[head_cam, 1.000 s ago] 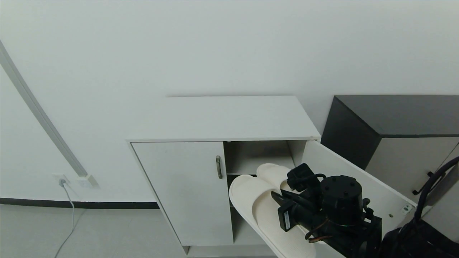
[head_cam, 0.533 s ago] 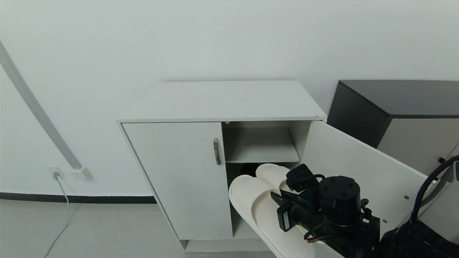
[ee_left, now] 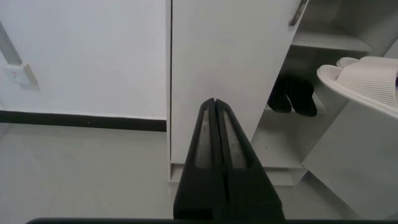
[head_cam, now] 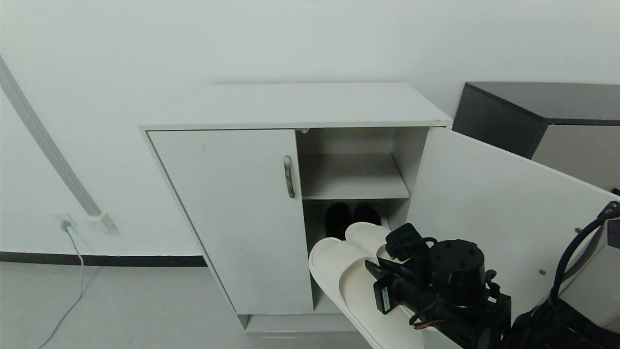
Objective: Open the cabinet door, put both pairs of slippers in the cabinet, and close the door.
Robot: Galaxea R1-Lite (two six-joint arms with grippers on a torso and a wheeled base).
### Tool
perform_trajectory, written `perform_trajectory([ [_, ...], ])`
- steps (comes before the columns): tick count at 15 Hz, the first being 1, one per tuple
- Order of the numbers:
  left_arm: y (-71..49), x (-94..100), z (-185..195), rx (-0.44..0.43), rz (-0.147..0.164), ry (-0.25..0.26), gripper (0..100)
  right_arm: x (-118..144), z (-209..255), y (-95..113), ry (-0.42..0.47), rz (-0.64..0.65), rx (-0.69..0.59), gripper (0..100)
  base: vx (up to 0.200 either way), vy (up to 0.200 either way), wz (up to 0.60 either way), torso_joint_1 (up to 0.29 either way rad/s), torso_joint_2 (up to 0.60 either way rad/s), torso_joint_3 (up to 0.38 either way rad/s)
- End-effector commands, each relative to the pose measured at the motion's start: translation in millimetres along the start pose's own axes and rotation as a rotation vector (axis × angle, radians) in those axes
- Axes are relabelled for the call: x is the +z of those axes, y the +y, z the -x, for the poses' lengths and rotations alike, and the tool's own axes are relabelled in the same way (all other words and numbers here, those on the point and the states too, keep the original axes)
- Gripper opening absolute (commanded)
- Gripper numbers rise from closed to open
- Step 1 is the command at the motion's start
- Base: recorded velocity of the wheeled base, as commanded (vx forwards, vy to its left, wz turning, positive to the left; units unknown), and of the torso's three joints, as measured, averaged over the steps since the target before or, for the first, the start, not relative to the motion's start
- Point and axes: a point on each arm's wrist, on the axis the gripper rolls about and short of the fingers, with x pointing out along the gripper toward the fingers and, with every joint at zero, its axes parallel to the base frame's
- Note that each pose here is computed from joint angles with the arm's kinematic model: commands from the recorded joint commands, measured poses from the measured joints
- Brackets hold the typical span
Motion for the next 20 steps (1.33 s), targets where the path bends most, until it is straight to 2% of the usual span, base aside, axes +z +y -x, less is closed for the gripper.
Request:
perform_trajectory([
  [1, 0.0, 0.1, -0.1, 0.001, 0.0, 0.001, 0, -0.9, -0.5, 0.2, 0.003, 0.001, 0.0, 0, 0.0, 0.0, 0.0, -0.129, 0.47, 0.344],
  [11, 0.0, 0.1, -0.1, 0.0, 0.0, 0.001, 0, -3.0, 0.0, 0.0, 0.003, 0.007, 0.002, 0, 0.0, 0.0, 0.0, -0.061, 0.43, 0.361],
  [17, 0.0, 0.1, -0.1, 0.001, 0.0, 0.001, 0, -7.6, -4.0, 0.5, 0.0, 0.043, 0.0, 0, 0.0, 0.0, 0.0, 0.0, 0.04, 0.038],
  [20, 0.0, 0.1, 0.0, 0.002, -0.003, -0.001, 0, 0.1, -16.5, 11.4, -0.091, 0.078, -0.014, 0, 0.0, 0.0, 0.0, 0.0, 0.0, 0.0],
])
